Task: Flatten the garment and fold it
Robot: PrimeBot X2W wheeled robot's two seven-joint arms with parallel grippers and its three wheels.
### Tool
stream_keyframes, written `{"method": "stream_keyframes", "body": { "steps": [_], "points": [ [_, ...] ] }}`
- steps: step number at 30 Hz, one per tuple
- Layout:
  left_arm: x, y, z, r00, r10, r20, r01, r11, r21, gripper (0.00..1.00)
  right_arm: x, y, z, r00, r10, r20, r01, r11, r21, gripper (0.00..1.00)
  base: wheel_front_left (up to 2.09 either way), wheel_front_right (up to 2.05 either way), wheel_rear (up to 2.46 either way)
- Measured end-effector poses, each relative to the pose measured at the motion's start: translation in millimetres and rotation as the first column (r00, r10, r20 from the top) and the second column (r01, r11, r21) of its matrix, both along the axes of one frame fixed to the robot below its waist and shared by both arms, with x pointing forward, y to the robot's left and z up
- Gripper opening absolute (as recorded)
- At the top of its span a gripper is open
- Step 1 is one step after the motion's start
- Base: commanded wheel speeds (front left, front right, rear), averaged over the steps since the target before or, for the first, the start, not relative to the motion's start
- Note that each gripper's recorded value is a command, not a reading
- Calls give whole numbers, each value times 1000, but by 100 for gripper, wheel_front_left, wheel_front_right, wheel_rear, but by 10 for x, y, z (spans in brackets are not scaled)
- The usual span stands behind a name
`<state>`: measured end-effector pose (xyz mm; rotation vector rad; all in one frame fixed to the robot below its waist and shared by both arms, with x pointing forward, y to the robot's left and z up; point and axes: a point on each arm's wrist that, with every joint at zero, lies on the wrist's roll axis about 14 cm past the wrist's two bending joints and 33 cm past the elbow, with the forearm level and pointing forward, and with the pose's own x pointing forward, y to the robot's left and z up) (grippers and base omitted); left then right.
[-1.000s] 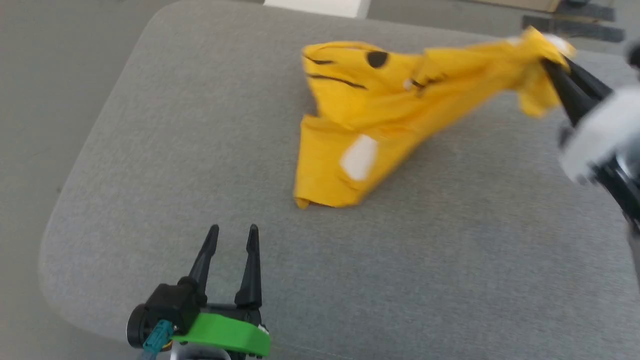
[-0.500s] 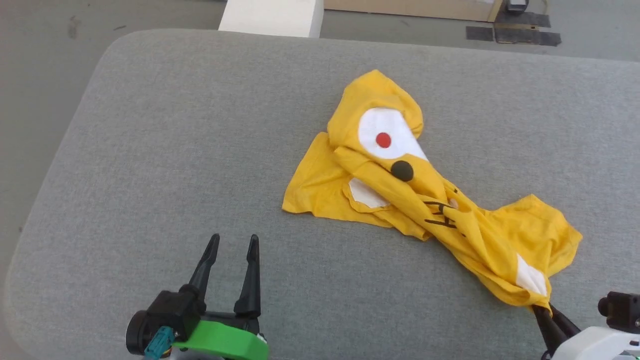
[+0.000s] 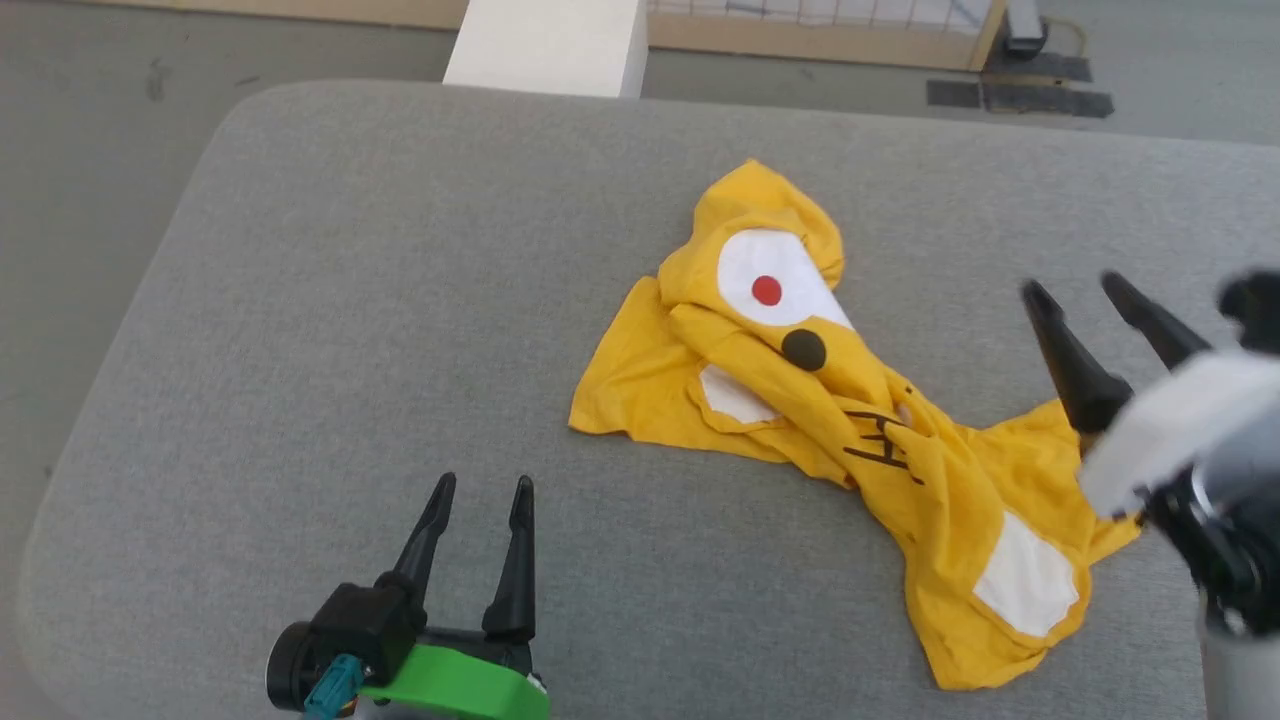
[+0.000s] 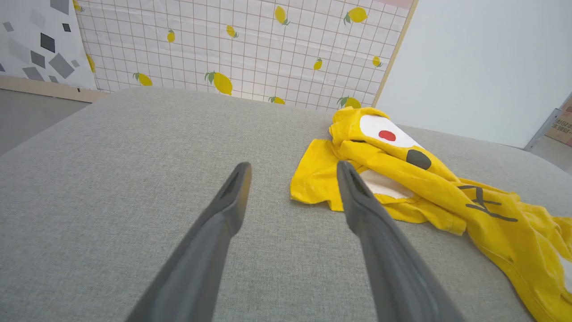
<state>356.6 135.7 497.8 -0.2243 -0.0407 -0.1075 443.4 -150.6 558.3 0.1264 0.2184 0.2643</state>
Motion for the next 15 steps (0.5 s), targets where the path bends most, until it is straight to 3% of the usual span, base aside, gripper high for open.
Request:
{"method": "stream_keyframes", "body": {
  "steps": [8, 15],
  "points": [
    [100, 59, -48, 1000, 20, -14, -20, 1000, 1, 100, 494, 207, -613, 960, 91, -265, -147, 968, -201, 100, 0, 0, 0],
    [127, 179, -132, 997, 64, -47, -65, 998, -13, 100, 821, 493, -980, 928, 157, -339, -250, 935, -250, 100, 0, 0, 0]
  ]
}}
